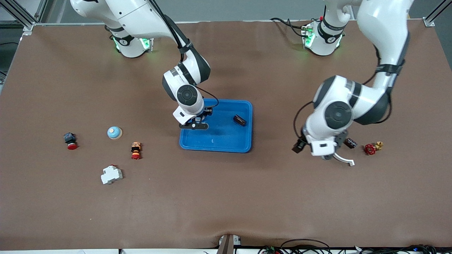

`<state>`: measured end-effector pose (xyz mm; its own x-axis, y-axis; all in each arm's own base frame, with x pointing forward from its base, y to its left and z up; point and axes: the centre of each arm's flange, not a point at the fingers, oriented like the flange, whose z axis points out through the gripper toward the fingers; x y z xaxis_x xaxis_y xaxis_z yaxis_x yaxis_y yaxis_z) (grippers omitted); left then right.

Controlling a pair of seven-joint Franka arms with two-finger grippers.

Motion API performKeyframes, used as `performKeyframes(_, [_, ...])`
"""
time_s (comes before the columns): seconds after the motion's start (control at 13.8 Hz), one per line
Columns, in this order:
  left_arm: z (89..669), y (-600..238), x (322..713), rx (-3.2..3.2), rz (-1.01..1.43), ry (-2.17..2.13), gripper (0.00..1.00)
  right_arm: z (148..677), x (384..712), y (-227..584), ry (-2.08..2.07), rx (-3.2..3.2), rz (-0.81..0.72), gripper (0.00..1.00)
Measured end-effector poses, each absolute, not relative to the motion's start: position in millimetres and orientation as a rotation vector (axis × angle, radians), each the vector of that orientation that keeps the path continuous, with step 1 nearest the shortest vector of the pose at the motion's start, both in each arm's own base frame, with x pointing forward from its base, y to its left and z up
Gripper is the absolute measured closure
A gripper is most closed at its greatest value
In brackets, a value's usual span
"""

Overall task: Place electrolytic capacitor and blue bell in tray
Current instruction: 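Release the capacitor and bell into the tray with both grippers, then move the left gripper to the second capacitor while the right gripper reaches the bell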

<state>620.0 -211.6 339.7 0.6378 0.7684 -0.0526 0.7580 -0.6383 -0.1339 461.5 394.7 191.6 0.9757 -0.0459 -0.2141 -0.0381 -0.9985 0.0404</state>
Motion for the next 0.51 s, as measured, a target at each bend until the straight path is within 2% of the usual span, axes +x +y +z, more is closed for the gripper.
performKeyframes(0.22, [326, -144, 631, -2.776, 0.206, -1.175, 0.00, 189, 451, 404, -0.058, 3.080, -0.336, 0.32])
performKeyframes(0.51, [297, -75, 625, -2.735, 0.236, -1.042, 0.00, 188, 448, 405, -0.056, 3.077, -0.338, 0.32])
